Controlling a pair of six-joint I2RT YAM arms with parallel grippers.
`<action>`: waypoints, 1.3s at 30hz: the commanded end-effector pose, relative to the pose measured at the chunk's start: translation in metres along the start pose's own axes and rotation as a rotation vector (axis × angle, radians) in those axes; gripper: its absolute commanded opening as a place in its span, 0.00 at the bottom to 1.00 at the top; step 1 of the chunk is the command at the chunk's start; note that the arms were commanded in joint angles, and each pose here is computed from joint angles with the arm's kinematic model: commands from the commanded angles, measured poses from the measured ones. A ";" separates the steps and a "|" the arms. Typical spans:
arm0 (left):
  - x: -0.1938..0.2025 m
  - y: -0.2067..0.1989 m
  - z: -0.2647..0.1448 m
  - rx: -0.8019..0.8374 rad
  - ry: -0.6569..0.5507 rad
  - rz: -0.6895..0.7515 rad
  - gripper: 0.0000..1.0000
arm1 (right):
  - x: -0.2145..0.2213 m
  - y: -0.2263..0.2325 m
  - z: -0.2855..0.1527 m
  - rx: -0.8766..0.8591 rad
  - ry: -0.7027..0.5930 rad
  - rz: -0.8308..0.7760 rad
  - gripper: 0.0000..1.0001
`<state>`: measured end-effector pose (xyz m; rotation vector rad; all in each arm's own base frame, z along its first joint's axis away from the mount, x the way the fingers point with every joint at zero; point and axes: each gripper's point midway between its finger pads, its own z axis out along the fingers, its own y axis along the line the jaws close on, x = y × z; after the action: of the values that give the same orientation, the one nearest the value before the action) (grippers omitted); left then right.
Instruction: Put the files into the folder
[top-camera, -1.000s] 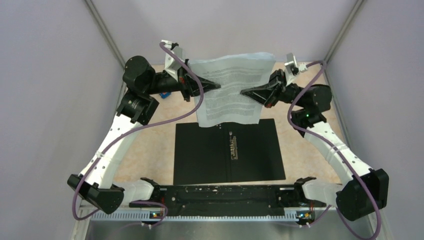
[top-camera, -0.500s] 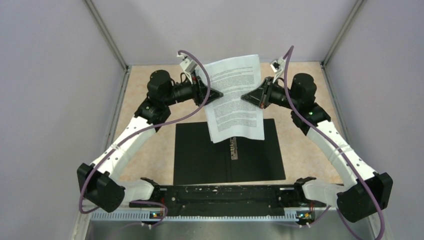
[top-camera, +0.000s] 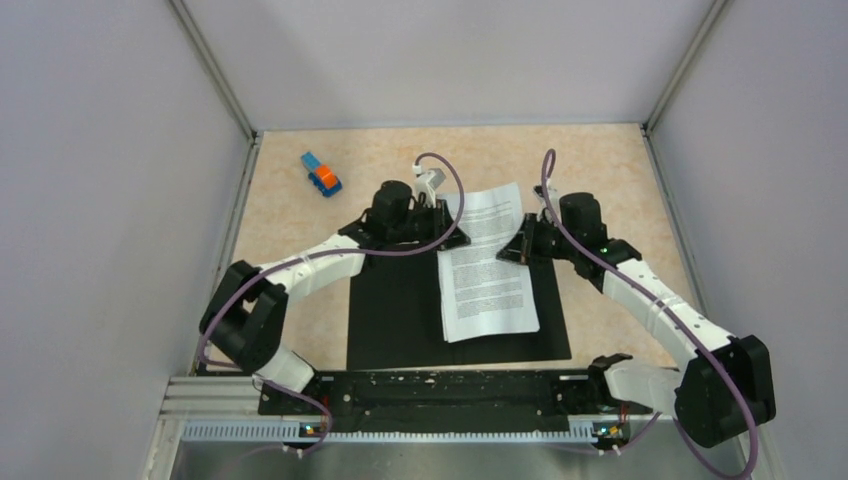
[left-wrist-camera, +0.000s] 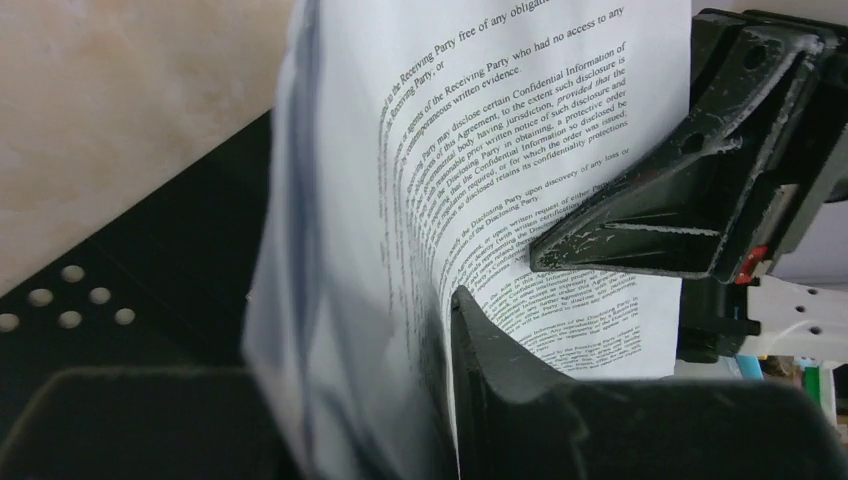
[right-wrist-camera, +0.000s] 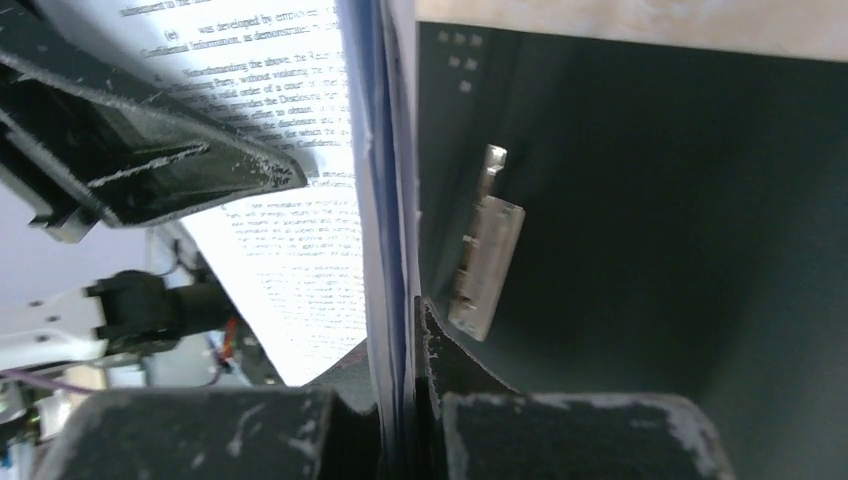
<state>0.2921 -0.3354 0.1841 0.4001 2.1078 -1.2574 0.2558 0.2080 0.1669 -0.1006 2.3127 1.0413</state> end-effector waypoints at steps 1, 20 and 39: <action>0.009 0.004 0.031 -0.055 -0.019 0.021 0.26 | 0.007 -0.039 -0.004 0.150 -0.030 -0.075 0.00; 0.051 0.086 0.020 -0.487 0.147 -0.010 0.55 | 0.028 -0.138 0.003 0.426 0.060 -0.006 0.00; 0.095 0.075 0.053 -0.507 0.221 -0.025 0.36 | -0.096 -0.041 -0.090 0.432 -0.343 -0.109 0.00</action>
<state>0.2694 -0.3428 0.0467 0.3398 2.5659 -0.6749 0.2984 0.1106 0.1792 0.0799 2.2746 0.4843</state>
